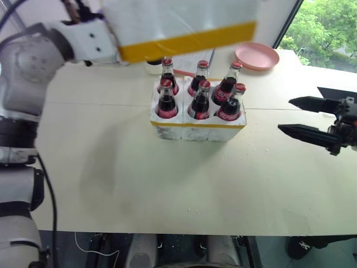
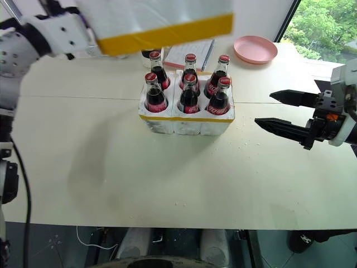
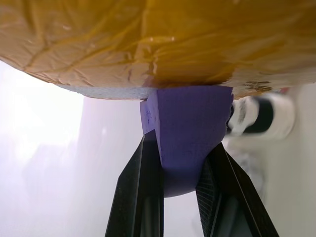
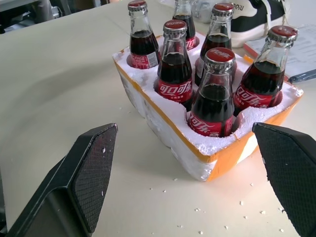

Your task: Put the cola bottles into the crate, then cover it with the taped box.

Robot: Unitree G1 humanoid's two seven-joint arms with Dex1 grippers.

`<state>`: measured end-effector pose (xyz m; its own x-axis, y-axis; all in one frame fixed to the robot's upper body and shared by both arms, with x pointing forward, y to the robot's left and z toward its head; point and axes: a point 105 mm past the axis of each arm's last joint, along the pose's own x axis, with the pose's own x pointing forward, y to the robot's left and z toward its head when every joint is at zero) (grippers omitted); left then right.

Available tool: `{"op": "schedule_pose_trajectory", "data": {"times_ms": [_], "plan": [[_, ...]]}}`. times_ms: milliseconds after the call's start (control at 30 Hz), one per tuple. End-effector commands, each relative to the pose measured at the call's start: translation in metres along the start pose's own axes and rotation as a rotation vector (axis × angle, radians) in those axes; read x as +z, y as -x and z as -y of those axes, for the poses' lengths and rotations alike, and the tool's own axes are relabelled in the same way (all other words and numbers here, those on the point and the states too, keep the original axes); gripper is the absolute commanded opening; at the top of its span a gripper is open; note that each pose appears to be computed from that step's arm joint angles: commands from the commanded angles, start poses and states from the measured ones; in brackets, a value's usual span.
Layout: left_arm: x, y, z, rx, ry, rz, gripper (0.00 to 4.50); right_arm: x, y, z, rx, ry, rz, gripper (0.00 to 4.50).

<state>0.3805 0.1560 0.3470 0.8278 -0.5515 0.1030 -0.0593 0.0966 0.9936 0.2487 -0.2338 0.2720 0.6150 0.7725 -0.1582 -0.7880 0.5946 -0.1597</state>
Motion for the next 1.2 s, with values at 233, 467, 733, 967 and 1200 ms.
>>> {"op": "schedule_pose_trajectory", "data": {"times_ms": [233,467,733,967,1200], "plan": [[0.008,-0.009,0.023,-0.078,-0.199,-0.033,0.44,0.014,0.004,0.001,-0.044,0.038,0.079,4.5],[0.027,-0.016,0.042,-0.102,-0.182,0.035,0.44,0.014,0.003,0.002,-0.065,0.038,0.091,4.5],[0.023,-0.006,0.064,-0.158,-0.107,0.022,4.24,0.013,0.002,0.003,-0.067,0.042,0.085,4.5],[0.016,0.02,0.063,-0.173,0.0,0.008,4.24,0.011,0.004,0.006,-0.069,0.035,0.078,4.5],[0.016,0.053,0.052,-0.187,0.16,0.068,4.24,0.009,-0.001,0.007,-0.05,0.024,0.077,4.5]]}}
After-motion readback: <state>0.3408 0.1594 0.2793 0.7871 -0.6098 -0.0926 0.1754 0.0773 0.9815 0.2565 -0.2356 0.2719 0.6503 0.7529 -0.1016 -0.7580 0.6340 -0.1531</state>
